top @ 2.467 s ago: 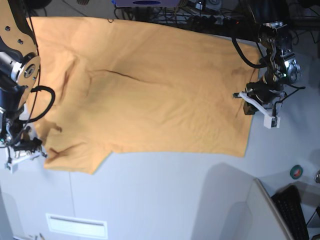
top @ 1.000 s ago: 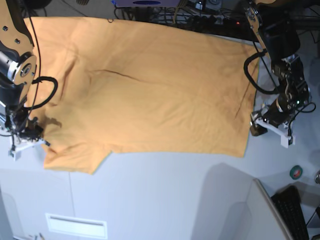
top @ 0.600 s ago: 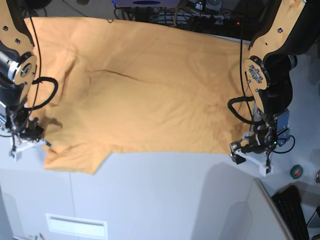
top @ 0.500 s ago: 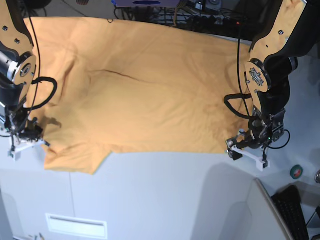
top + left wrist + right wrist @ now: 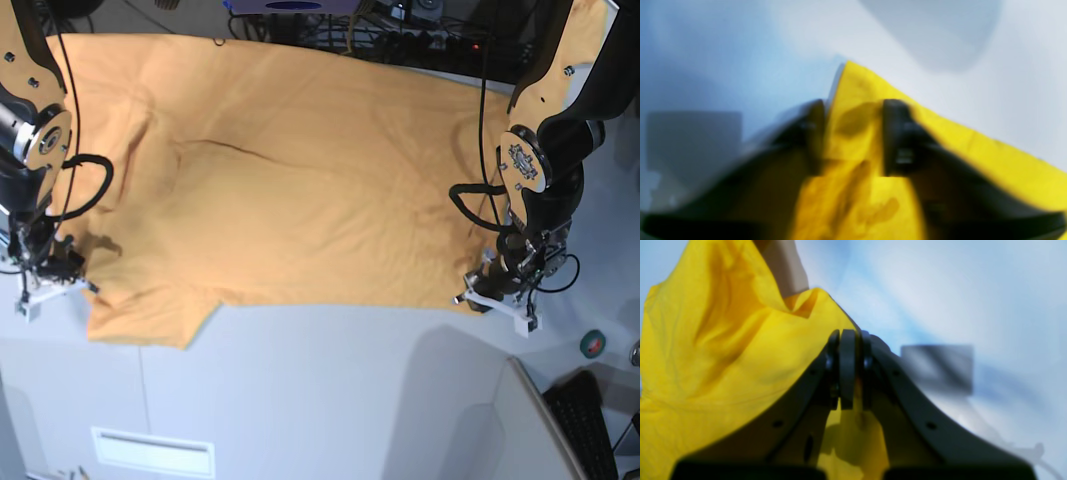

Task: Layout the t-shirt on the table in an organized manner, then fold the t-shirt properly
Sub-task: 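Move the left gripper to the shirt hem corner and grasp it, then lift the hem edge with both grippers and fold it over lengthwise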

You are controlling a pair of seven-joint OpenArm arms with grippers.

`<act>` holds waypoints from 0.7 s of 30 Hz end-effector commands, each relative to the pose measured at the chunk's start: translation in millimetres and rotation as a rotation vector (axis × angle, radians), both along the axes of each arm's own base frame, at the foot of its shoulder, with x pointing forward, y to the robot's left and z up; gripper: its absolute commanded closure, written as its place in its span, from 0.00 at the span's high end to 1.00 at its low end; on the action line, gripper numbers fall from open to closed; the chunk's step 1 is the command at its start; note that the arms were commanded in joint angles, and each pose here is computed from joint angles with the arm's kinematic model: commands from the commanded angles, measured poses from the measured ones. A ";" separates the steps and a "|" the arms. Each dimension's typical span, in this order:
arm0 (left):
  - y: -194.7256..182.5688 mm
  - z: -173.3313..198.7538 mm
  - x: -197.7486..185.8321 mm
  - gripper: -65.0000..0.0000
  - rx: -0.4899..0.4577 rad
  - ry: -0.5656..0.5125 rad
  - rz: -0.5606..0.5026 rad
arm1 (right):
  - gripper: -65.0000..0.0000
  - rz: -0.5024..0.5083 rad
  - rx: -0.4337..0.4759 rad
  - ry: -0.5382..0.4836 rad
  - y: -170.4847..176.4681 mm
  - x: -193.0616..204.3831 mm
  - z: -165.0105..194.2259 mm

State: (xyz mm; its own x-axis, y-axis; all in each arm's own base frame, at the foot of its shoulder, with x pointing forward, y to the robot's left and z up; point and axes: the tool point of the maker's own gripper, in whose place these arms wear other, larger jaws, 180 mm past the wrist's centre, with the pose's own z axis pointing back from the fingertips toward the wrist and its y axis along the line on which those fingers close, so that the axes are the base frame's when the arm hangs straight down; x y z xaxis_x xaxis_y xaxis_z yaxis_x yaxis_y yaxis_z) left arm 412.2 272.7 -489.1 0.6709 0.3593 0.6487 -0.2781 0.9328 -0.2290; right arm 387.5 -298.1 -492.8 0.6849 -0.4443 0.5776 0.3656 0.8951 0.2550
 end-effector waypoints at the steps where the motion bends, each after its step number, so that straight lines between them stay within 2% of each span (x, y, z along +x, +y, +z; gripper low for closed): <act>1: 0.4 -3.3 -4.6 0.19 0.003 0.032 -0.014 | 0.00 -0.013 -0.026 -0.071 -14.1 19.5 22.3; 4: 3.4 -9.4 -13.3 0.00 0.001 0.045 -0.005 | 0.00 -0.014 -0.027 -0.072 -14.3 19.1 22.0; 8: 7.9 -4.8 -9.4 0.00 0.006 0.036 0.000 | 0.00 -0.013 -0.026 -0.073 -13.6 19.5 22.2; 11: 22.9 13.2 2.2 0.00 0.052 -0.013 0.005 | 0.00 -0.013 -0.031 -0.082 -14.3 21.6 24.8; 13: 26.9 21.5 7.7 0.00 0.070 -0.033 0.001 | 0.00 -0.013 -0.065 -0.107 -20.4 20.2 30.6; 16: 33.9 29.3 8.1 0.00 0.073 0.006 -0.004 | 0.00 -0.004 -0.132 -0.187 -21.8 27.2 54.7; 19: 45.0 44.3 7.8 0.00 0.116 0.012 -0.014 | 0.00 0.012 -0.188 -0.197 -28.8 21.8 74.0; 21: 42.9 55.8 7.5 0.00 0.111 -0.011 -0.053 | 0.00 0.027 -0.203 -0.196 -23.3 18.8 82.8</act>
State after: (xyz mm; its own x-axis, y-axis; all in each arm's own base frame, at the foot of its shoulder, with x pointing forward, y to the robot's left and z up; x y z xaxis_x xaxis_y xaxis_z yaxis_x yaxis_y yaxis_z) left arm 406.7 301.6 -452.3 0.7207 0.2549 0.6447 -0.2137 0.9664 -0.1431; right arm 390.3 -308.6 -434.6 0.6242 -0.2999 0.7214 0.2956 0.9454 0.1373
